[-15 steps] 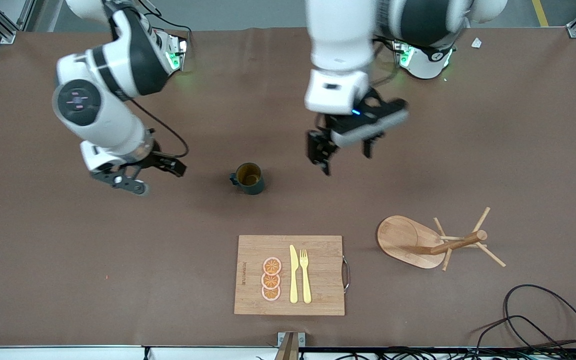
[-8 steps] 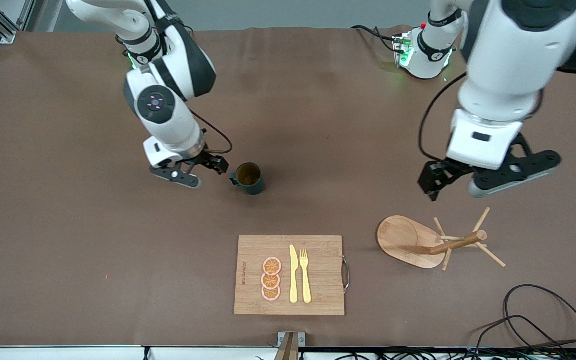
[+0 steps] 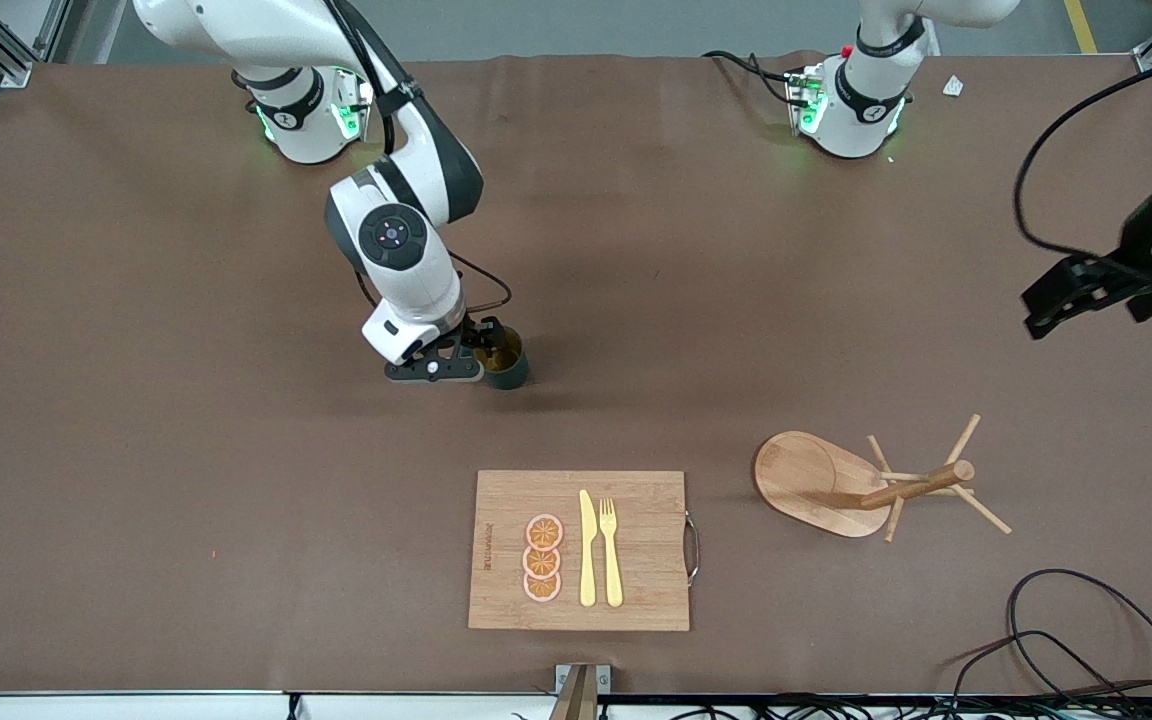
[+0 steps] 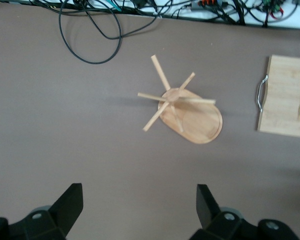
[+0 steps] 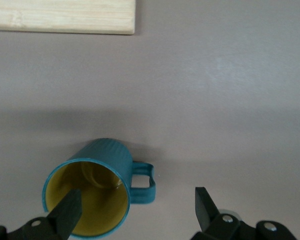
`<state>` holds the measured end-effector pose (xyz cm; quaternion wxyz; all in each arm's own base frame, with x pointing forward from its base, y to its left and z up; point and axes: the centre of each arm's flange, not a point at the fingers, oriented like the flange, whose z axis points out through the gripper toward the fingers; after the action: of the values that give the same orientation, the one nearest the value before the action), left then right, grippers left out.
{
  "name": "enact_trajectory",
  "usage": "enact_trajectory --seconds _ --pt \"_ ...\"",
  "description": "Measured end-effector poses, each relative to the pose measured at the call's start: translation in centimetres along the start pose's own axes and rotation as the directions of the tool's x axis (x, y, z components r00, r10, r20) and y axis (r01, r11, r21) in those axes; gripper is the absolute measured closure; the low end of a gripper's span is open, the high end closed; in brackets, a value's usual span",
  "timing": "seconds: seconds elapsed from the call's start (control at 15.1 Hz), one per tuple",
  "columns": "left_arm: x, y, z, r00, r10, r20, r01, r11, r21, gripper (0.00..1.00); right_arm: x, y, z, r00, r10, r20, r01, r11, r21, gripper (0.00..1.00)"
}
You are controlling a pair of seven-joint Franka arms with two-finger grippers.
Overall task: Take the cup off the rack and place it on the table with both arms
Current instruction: 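Grasp the teal mug rim with the right gripper while the left withdraws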
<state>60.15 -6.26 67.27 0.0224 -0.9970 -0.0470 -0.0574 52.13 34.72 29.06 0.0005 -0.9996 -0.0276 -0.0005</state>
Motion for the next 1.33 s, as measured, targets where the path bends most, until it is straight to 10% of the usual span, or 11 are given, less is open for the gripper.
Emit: enact_trajectory --seconds 0.6,1.13,1.33 --pt "-3.0 -3.0 2.2 0.995 0.043 0.095 -0.036 0.997 -0.072 0.00 -1.7 -2.9 3.2 0.990 -0.142 0.011 0.142 0.990 -0.011 0.03" --pt "-4.4 -2.1 2.2 0.993 0.068 0.098 -0.065 0.997 -0.037 0.00 -1.2 -2.1 3.4 0.990 -0.141 0.015 0.141 0.990 -0.021 0.79" --pt "-4.3 -2.2 2.2 0.993 0.068 0.096 -0.065 0.997 -0.031 0.00 -1.2 -2.2 3.2 0.990 -0.139 0.011 0.139 0.990 -0.016 0.91"
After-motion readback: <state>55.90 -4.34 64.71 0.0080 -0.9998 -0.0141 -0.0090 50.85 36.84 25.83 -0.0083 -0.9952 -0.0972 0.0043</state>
